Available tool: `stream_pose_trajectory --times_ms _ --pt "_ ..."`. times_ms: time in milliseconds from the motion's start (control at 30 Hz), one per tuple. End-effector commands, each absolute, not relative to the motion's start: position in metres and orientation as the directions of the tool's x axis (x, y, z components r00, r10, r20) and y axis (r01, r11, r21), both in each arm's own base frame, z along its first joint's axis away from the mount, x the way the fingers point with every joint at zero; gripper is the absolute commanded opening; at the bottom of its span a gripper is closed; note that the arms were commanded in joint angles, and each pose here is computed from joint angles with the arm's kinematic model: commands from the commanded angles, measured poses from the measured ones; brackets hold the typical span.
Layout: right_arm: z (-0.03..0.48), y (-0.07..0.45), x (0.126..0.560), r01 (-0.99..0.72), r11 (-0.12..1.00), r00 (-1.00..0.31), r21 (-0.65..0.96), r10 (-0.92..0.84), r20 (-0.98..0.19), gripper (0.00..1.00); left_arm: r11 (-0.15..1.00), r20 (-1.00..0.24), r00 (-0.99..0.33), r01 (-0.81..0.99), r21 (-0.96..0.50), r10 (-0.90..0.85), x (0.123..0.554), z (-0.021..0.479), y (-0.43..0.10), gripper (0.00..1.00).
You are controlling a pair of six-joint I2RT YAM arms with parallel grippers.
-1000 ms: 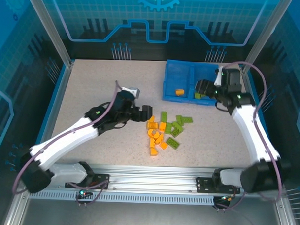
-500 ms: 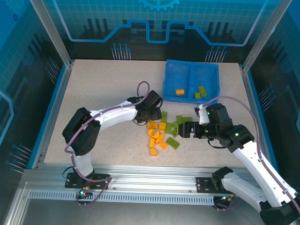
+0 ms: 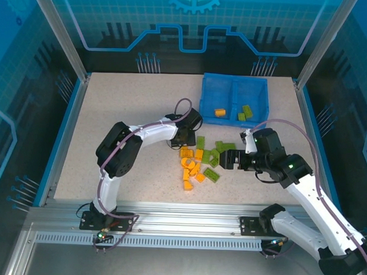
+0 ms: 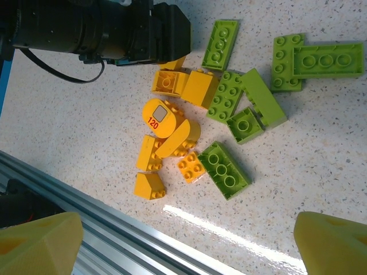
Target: Sort the legos into containers by color
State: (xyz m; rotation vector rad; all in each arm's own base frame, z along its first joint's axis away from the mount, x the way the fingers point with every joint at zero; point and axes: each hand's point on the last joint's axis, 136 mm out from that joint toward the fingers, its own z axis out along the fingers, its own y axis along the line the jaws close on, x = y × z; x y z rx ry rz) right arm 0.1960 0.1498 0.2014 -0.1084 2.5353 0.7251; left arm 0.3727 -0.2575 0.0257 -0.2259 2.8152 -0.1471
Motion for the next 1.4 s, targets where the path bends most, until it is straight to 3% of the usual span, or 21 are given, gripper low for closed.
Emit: stream_pose_trajectory --times_ms 0,200,367,467,600,767,867,1100,1267,1367 --pt "0.217 0.154 0.192 -0.223 0.841 -0.869 0.493 0.059 -0.492 0.97 0.990 -0.237 -0.964 -0.095 -0.106 -0.118 0.362 0.016 -0.257 0.53" --pt "0.221 0.155 0.190 -0.235 0.839 -0.868 0.491 0.045 -0.494 0.97 0.994 -0.213 -0.973 -0.076 -0.078 -0.091 0.354 0.006 -0.251 0.42" --pt "0.222 0.156 0.186 -0.238 0.836 -0.873 0.493 0.038 -0.486 0.97 0.992 -0.253 -0.963 -0.066 -0.109 -0.092 0.360 0.027 -0.255 0.31" --pt "0.231 0.153 0.184 -0.238 0.835 -0.862 0.496 0.054 -0.504 0.97 0.984 -0.324 -0.940 -0.052 -0.169 -0.105 0.367 0.074 -0.262 0.28" --pt "0.245 0.146 0.186 -0.231 0.839 -0.827 0.493 0.097 -0.553 0.97 0.964 -0.506 -0.858 0.057 -0.259 -0.085 0.381 0.167 -0.296 0.26" --pt "0.253 0.134 0.190 -0.203 0.859 -0.789 0.470 0.141 -0.598 0.98 0.961 -0.660 -0.747 0.117 -0.252 -0.082 0.424 0.218 -0.330 0.28" --pt "0.253 0.130 0.188 -0.194 0.862 -0.780 0.468 0.154 -0.607 0.98 0.979 -0.747 -0.663 0.108 -0.172 -0.058 0.467 0.223 -0.342 0.28" --pt "0.251 0.120 0.180 -0.176 0.875 -0.773 0.452 0.161 -0.614 0.98 0.984 -0.820 -0.573 0.150 -0.091 0.012 0.538 0.193 -0.380 0.28" --pt "0.253 0.116 0.176 -0.175 0.875 -0.764 0.451 0.168 -0.622 0.98 0.984 -0.806 -0.591 0.119 -0.128 -0.034 0.560 0.160 -0.379 0.30" --pt "0.254 0.116 0.176 -0.176 0.874 -0.763 0.453 0.169 -0.623 0.99 0.976 -0.802 -0.597 0.164 -0.146 -0.020 0.560 0.155 -0.389 0.37"
